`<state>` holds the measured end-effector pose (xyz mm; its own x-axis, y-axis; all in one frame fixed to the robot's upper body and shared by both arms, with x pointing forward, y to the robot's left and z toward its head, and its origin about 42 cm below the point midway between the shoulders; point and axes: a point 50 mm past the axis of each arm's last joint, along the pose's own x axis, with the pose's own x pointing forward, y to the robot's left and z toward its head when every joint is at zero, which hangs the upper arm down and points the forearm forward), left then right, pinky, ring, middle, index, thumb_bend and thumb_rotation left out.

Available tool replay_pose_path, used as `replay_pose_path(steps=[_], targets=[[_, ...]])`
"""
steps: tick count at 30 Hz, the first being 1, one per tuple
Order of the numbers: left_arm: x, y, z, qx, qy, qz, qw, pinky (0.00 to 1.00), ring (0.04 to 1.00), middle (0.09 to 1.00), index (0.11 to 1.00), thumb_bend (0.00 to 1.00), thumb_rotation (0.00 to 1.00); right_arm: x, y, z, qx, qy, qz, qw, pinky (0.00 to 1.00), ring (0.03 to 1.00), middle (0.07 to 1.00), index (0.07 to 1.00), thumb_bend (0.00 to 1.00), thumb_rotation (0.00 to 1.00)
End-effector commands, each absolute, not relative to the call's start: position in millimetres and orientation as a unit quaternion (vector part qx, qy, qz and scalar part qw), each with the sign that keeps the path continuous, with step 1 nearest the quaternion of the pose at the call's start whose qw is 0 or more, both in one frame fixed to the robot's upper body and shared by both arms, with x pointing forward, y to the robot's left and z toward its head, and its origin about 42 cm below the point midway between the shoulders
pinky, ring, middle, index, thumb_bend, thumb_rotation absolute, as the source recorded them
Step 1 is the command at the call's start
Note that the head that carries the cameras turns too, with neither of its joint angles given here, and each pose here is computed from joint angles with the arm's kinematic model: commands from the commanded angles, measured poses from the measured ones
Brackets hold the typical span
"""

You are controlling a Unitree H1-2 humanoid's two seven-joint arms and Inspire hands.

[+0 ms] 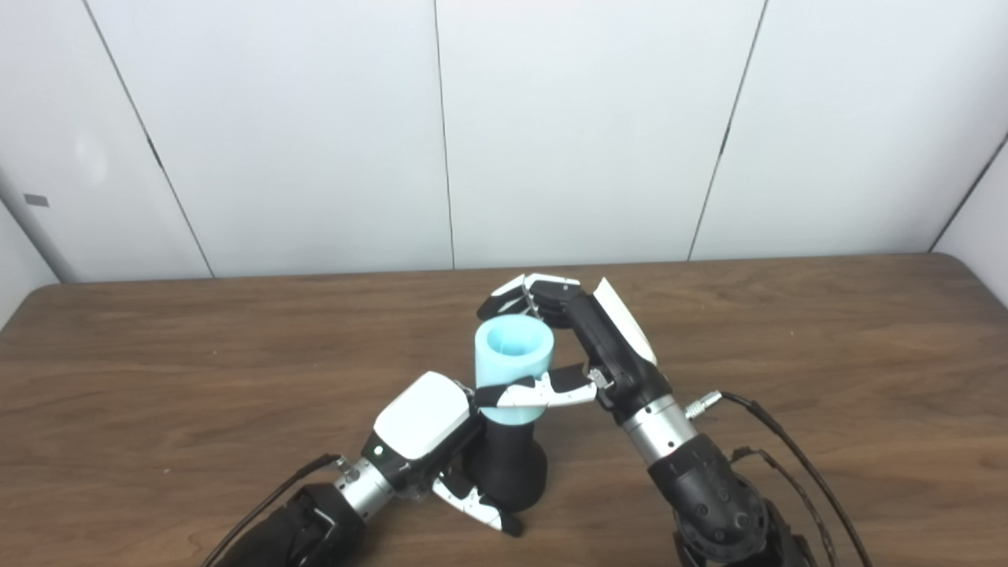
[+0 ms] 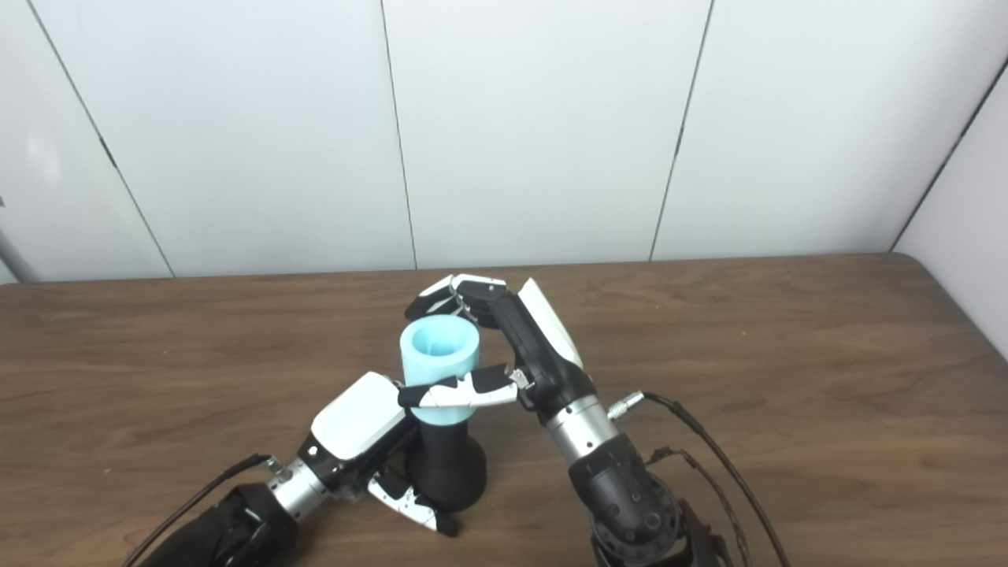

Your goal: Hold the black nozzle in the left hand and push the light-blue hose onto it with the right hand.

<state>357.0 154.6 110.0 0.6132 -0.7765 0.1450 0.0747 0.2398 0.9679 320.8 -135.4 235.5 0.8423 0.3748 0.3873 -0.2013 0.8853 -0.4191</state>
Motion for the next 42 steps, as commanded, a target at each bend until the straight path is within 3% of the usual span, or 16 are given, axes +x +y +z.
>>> replay_pose_path(steps=[1, 18, 21, 33, 36, 42], targets=[[311, 155, 46, 0.541, -0.237, -0.368, 0.718, 0.08, 0.128, 0.196, 0.482, 0.52, 0.04, 315, -131, 245, -0.180, -0.267, 0.156, 0.934, 0.28, 0.369, 0.496, 0.559, 0.51, 0.00], [310, 154, 44, 0.549, -0.237, -0.371, 0.711, 0.09, 0.138, 0.216, 0.483, 0.52, 0.04, 311, -127, 241, -0.192, -0.278, 0.152, 0.929, 0.22, 0.353, 0.494, 0.553, 0.51, 0.00], [310, 154, 44, 0.551, -0.234, -0.373, 0.709, 0.09, 0.136, 0.212, 0.483, 0.52, 0.04, 312, -128, 240, -0.197, -0.284, 0.148, 0.927, 0.21, 0.435, 0.459, 0.529, 0.51, 0.00], [308, 155, 44, 0.551, -0.231, -0.374, 0.709, 0.08, 0.131, 0.204, 0.483, 0.52, 0.04, 316, -131, 227, -0.210, -0.316, 0.140, 0.914, 0.19, 0.444, 0.452, 0.529, 0.52, 0.00], [308, 155, 44, 0.551, -0.229, -0.375, 0.709, 0.09, 0.132, 0.208, 0.483, 0.52, 0.04, 317, -132, 223, -0.213, -0.332, 0.138, 0.908, 0.24, 0.373, 0.499, 0.546, 0.51, 0.00], [307, 156, 43, 0.550, -0.231, -0.375, 0.709, 0.09, 0.131, 0.204, 0.483, 0.52, 0.04, 319, -133, 218, -0.216, -0.345, 0.128, 0.904, 0.30, 0.384, 0.514, 0.537, 0.51, 0.00]])
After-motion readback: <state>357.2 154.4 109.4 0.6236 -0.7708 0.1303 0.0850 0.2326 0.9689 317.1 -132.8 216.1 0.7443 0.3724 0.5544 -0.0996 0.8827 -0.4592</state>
